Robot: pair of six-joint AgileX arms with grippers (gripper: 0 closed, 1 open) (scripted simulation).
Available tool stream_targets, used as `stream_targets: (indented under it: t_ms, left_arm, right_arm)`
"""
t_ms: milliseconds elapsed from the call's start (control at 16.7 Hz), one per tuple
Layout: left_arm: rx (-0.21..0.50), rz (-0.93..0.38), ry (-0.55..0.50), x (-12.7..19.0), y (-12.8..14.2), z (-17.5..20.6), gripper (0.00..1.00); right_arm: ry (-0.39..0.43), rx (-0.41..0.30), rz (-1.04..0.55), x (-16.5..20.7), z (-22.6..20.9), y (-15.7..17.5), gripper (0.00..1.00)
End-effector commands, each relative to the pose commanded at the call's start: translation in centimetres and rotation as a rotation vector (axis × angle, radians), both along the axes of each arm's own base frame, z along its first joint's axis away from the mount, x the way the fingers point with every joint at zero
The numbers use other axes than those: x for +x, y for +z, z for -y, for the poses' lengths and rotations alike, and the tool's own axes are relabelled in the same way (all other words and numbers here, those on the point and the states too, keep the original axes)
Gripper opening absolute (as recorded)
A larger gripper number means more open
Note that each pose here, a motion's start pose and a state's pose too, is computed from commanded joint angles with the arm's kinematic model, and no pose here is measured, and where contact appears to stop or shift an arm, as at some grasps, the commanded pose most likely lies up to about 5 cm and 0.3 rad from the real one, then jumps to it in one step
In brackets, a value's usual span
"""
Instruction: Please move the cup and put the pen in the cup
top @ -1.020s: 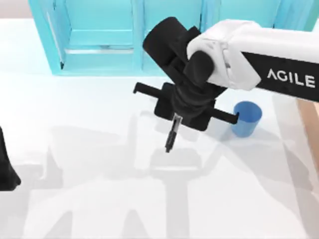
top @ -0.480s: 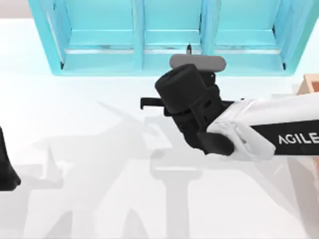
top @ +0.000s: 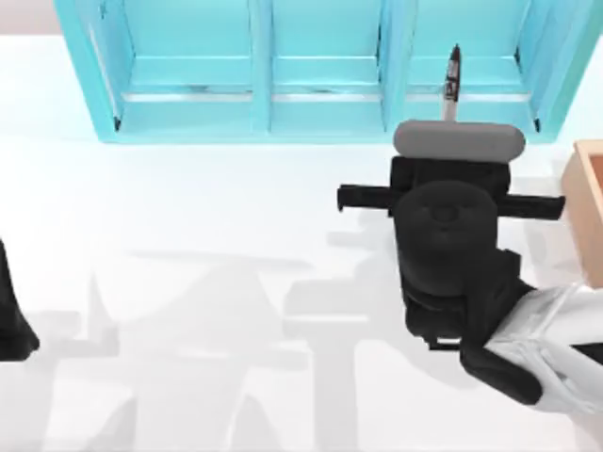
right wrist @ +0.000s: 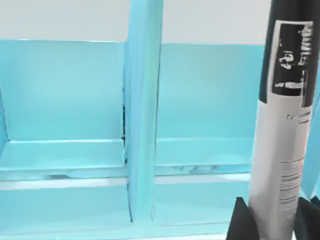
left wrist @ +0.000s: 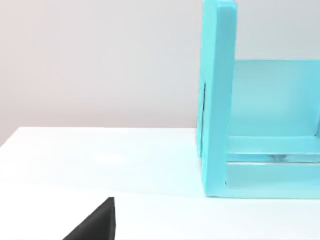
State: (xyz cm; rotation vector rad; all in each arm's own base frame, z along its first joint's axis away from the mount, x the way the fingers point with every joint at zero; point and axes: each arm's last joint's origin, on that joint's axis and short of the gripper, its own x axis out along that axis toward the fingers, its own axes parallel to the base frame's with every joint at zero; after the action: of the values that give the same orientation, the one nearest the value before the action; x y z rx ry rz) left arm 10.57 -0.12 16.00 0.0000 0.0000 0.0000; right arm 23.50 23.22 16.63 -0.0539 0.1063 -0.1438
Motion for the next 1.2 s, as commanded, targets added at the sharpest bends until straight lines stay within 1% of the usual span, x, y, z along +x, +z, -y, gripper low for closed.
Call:
stream_targets:
  t_ms: [120,300,420,660,780,1200]
  left_arm:
    - [0.0,0.0,0.0,0.0,0.0,0.0,1.0]
    - [0.0,0.0,0.0,0.0,0.0,0.0,1.0]
    - [0.0,0.0,0.0,0.0,0.0,0.0,1.0]
    - [0.0,0.0,0.0,0.0,0.0,0.0,1.0]
    - [0.0,0.0,0.0,0.0,0.0,0.0,1.0]
    - [0.0,0.0,0.0,0.0,0.0,0.0,1.0]
  right_arm:
    - [-0.044,-0.001,0.057,-1.1,0.9,1.1,0.0]
    - [-0.092,0.025,0.122,-2.3,1.9,2.6,0.0]
    - [-0.105,0.041,0.142,-2.6,2.2,3.1,0.0]
    - [-0.105,0.041,0.142,-2.6,2.2,3.1,0.0]
    - [-0.109,0.042,0.143,-2.3,2.2,3.1,0.0]
    - [-0.105,0.037,0.139,1.2,3.2,1.5,0.0]
